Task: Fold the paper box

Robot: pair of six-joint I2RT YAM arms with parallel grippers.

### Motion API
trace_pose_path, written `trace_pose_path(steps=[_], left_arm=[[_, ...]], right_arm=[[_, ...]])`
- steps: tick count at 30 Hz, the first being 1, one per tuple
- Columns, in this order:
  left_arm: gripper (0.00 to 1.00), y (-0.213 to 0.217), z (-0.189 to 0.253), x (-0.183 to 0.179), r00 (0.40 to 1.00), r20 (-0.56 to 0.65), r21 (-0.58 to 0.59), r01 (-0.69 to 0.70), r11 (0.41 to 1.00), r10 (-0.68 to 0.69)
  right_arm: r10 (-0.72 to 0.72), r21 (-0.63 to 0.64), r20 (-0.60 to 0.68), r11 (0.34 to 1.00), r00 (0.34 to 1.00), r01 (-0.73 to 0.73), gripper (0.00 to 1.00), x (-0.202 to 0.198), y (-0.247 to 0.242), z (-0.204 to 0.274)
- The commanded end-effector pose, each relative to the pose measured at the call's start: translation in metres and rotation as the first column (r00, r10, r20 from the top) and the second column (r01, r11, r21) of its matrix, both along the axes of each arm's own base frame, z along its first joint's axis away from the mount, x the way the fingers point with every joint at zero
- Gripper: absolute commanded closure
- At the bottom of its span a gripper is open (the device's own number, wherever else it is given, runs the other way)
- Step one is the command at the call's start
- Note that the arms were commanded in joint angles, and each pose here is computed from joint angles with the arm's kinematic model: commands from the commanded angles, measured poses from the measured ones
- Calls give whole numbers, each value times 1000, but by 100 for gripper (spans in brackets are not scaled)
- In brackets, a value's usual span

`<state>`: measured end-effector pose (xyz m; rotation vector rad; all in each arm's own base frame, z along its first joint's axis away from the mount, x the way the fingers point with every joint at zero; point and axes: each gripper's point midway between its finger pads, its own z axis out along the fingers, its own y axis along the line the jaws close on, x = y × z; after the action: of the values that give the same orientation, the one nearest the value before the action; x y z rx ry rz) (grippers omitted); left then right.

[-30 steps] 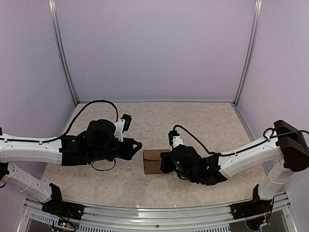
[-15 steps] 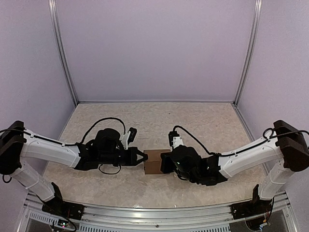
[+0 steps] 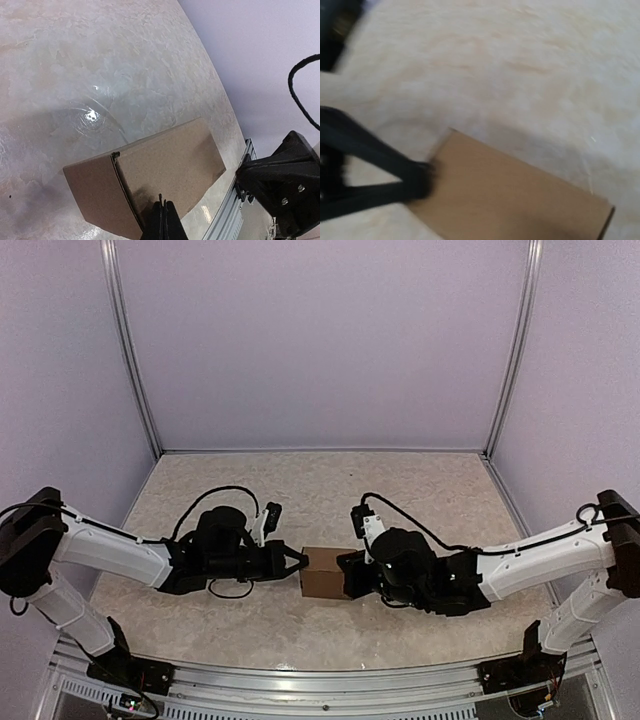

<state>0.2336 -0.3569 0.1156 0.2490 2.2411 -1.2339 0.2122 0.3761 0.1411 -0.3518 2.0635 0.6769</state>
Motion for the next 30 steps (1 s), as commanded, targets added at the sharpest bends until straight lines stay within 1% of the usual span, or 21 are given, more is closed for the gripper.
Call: trace_pose_path(steps=[1,4,6,12,18,24,30], left_arm=[[100,31,-57,-12,993,-109,208,-17,978,41],[100,30,-54,-11,994,-101,209,-19,978,41],[100,30,-53,-11,994,-99,210,-20,978,42],[100,29,-50,-11,994,-98,205,-20,979,40],[100,28,-51,-10,994,-104,208,-16,978,39],[100,28,-52,-9,994,-105,209,-19,978,42],[100,27,-54,-9,993,-109,214,-16,977,40]], right_arm=[[144,42,41,989,989,-145,100,-4,-4,41],[186,77,49,979,981,-190,100,-4,-12,58],[213,107,32,971,977,-215,100,-3,-17,59],[269,198,-50,947,962,-255,100,-2,-27,44],[291,269,-112,929,950,-253,100,1,-26,21],[306,302,-112,917,945,-261,100,5,-21,23],[295,285,-134,926,946,-249,100,11,-20,10]])
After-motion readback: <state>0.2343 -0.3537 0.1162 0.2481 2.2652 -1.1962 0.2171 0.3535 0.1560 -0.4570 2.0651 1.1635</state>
